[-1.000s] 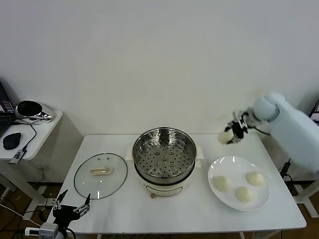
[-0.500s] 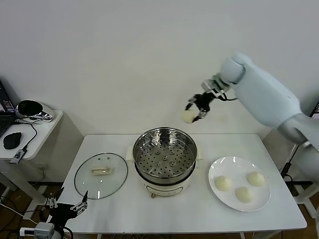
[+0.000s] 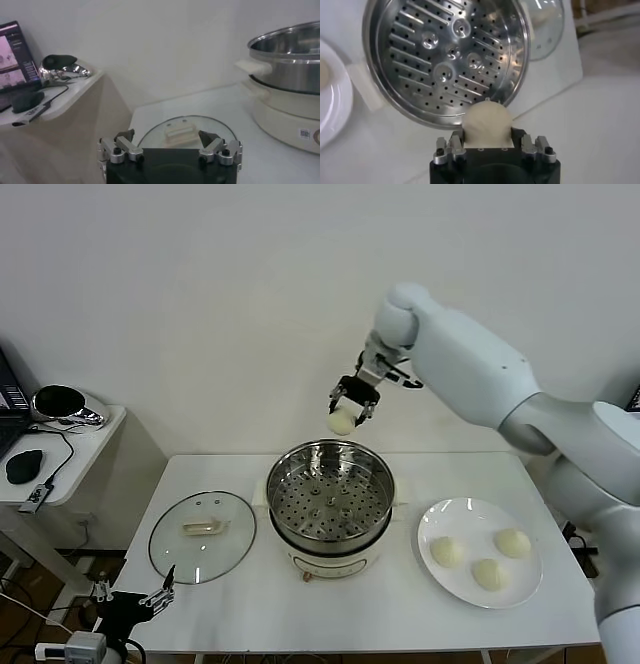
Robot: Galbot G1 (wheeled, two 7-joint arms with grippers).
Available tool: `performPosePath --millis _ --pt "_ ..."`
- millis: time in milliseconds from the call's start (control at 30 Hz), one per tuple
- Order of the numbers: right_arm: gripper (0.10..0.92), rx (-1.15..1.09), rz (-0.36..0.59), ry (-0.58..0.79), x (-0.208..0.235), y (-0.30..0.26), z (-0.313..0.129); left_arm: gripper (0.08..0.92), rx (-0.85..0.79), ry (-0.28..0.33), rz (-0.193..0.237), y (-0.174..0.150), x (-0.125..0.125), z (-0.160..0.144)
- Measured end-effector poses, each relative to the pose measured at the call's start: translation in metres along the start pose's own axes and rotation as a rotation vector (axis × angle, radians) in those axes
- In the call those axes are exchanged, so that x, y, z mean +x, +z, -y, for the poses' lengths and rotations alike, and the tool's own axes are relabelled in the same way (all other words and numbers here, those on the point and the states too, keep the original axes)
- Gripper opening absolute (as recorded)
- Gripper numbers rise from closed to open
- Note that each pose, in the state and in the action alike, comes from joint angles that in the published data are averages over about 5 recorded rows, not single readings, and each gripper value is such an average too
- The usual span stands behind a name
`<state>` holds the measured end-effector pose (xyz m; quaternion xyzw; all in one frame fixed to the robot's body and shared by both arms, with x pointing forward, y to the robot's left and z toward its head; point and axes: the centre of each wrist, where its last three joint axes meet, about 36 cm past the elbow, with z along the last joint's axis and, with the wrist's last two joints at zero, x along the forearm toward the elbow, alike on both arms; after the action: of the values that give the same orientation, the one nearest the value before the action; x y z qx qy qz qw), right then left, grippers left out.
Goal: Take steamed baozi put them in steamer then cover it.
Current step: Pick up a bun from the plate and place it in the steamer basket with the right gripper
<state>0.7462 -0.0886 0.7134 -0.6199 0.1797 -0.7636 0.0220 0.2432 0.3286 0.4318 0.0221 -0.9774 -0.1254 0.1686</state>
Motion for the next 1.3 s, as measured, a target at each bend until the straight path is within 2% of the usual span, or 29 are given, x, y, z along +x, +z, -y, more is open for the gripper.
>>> performPosePath --millis 333,967,1300 --pt "0.571 0.100 0.003 -0.042 -0.036 -0.017 0.017 0.823 0.010 -0.007 -0.012 0.004 0.000 0.001" --pt "0.560 0.115 0.069 -0.062 -0.098 -0.033 0.008 0.823 0.015 -0.006 -0.019 0.006 -0.003 0.002" --pt "0.560 0.109 0.076 -0.071 -0.115 -0.036 -0.001 0.823 0.017 -0.006 -0.024 0.006 -0.002 0.002"
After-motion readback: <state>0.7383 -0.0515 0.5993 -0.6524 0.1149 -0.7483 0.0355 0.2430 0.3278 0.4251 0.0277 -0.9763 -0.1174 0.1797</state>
